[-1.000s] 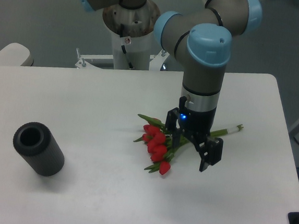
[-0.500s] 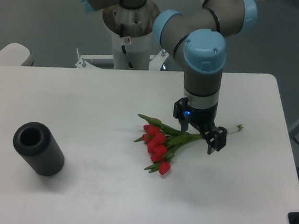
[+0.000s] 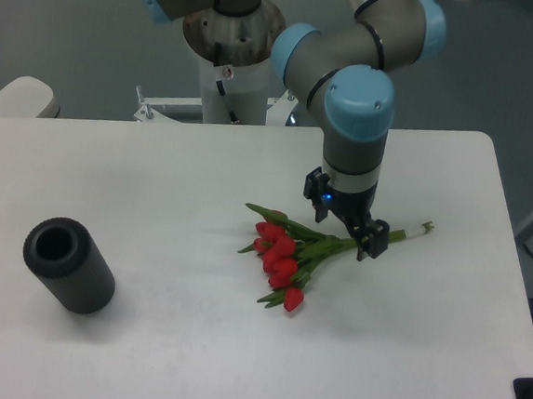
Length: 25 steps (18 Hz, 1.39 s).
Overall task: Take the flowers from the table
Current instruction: 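Lower the gripper onto the green tulip stems and close it, then lift the gripped red tulips up off the table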
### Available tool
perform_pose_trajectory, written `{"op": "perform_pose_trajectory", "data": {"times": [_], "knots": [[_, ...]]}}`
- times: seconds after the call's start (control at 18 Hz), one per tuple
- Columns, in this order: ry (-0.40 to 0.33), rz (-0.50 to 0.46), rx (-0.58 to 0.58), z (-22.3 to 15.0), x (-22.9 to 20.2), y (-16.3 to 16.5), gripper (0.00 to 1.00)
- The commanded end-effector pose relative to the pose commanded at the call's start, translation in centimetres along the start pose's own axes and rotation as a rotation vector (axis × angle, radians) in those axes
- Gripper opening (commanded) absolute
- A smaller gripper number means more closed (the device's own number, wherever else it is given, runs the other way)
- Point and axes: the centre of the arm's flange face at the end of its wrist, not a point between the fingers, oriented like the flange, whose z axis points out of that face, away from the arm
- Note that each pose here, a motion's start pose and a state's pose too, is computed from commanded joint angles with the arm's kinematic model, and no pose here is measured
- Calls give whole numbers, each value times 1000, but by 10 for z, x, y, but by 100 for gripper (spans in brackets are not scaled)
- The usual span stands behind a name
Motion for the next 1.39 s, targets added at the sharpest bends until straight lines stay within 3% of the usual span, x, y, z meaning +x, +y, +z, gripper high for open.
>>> {"op": "perform_pose_trajectory", "data": {"times": [0.39,0.78,1.39], "knots": [[68,37,-31,41,12,19,100],[52,26,-18,90,28,16,100],[56,48,-10,112,34,1,100]]}}
